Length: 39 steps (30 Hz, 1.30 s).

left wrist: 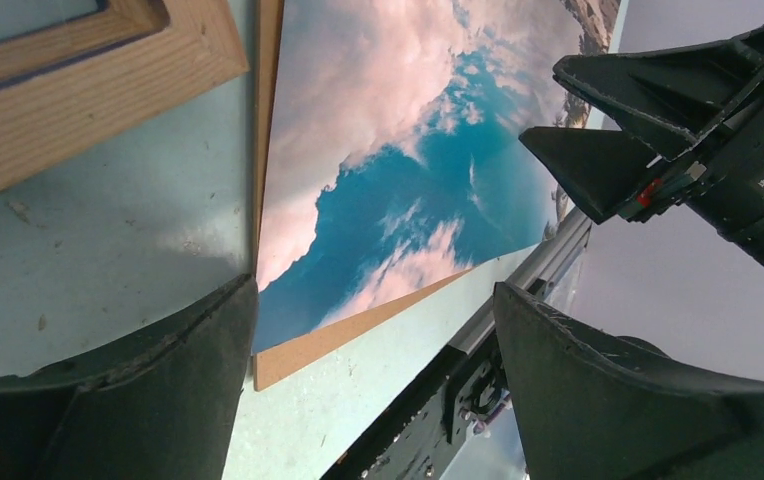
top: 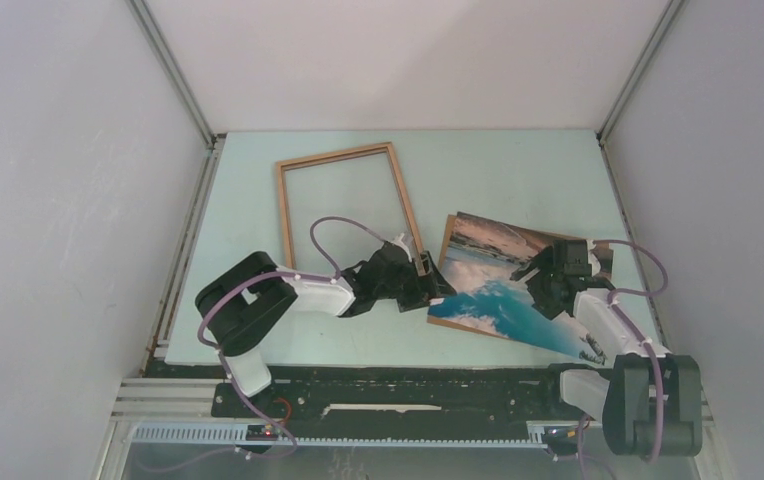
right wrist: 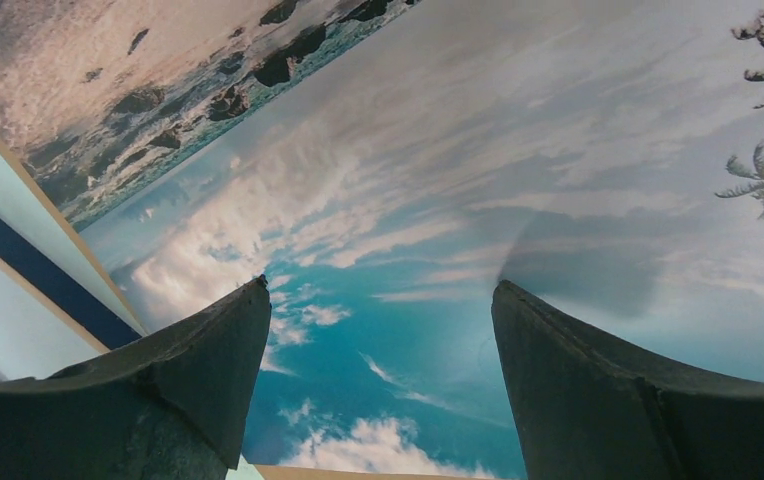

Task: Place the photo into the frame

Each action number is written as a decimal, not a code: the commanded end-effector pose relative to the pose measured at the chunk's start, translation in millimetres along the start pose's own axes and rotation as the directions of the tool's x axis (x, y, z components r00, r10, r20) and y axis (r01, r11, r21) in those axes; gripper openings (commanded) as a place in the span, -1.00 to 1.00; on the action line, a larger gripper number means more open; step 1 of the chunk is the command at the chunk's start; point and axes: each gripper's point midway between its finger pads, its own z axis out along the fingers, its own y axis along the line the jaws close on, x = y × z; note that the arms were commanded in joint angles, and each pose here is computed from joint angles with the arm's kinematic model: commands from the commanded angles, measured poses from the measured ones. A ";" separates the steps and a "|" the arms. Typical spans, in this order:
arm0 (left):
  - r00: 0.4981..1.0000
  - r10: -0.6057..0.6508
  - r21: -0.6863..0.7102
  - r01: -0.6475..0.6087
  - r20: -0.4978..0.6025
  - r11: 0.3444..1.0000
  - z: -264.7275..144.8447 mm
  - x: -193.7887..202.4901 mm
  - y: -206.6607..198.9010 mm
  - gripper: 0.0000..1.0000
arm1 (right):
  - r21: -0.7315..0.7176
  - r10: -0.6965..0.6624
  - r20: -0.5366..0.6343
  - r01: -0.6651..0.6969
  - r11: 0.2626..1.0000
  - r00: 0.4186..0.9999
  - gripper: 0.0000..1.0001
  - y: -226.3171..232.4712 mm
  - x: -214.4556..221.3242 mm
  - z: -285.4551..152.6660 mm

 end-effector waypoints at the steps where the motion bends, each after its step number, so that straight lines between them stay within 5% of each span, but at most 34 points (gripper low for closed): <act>1: 0.999 -0.030 0.144 0.035 -0.032 0.989 -12.9 7.8 -32.3 0.75 | 0.049 0.009 -0.057 -0.006 0.999 0.998 0.78 -17.1 15.2 6.6; 20: 1.000 -0.019 0.245 0.023 -0.017 0.969 -34.7 0.3 -72.0 0.70 | 0.053 0.008 -0.075 -0.004 0.999 0.997 0.76 -19.6 17.3 9.4; 39: 0.961 -0.274 0.240 0.272 -0.027 0.932 -15.9 6.6 -34.6 0.50 | 0.048 0.011 -0.077 -0.007 0.999 0.997 0.76 -20.1 17.1 9.4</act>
